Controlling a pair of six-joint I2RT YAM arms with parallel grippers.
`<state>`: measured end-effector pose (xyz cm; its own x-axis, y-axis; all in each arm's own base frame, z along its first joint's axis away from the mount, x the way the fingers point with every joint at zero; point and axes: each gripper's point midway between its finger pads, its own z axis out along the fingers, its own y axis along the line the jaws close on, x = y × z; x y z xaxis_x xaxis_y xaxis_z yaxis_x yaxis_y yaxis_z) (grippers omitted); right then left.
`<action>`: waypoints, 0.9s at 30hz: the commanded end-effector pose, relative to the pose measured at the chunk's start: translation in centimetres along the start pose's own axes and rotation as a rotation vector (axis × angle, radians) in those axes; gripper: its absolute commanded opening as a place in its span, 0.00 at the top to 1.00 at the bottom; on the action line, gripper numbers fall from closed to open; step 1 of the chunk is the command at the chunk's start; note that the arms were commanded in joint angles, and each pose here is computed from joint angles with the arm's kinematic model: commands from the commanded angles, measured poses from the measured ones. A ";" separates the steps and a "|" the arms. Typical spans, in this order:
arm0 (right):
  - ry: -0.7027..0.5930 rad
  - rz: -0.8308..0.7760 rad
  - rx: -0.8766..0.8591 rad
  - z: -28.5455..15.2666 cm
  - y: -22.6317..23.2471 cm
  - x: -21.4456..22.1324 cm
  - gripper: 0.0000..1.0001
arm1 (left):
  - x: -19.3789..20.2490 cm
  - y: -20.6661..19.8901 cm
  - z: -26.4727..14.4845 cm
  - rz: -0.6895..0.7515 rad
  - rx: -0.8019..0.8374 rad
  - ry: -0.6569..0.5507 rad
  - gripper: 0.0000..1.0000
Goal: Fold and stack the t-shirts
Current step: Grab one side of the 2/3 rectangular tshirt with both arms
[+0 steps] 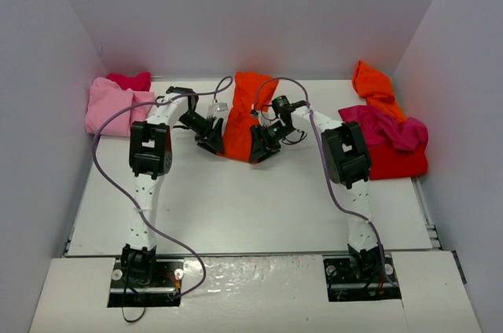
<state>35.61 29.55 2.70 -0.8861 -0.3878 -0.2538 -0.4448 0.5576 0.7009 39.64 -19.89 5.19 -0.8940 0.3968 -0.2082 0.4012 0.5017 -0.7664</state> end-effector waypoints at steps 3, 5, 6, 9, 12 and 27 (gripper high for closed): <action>0.035 0.002 0.058 1.7 -1.9 0.4 1.00 | 0.0 -0.2 1.0 0.030 -0.001 0.023 0.84; 0.042 -0.003 0.077 2.0 -2.2 0.5 1.00 | 0.4 -0.4 1.3 0.036 -0.004 0.037 1.00; 0.044 -0.010 0.086 2.0 -2.3 0.6 1.00 | 0.6 -0.7 1.3 0.042 -0.003 0.042 1.00; 0.040 -0.044 0.098 0.8 -1.7 0.8 1.00 | 1.1 -1.9 0.8 0.079 0.005 0.044 1.00; 0.018 -0.120 0.112 -1.3 -0.6 1.0 1.00 | 1.7 -4.7 -1.0 0.138 0.013 0.021 1.00; -0.069 -0.292 0.074 -10.2 8.0 4.3 1.00 | 8.9 -15.2 -5.0 0.257 0.113 0.047 1.00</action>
<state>31.08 26.11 10.82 -0.7518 -0.4860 -0.4456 -0.6576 0.5033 0.5606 30.63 -20.98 14.42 -0.7608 0.5137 -0.3967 0.6011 0.3270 -0.7292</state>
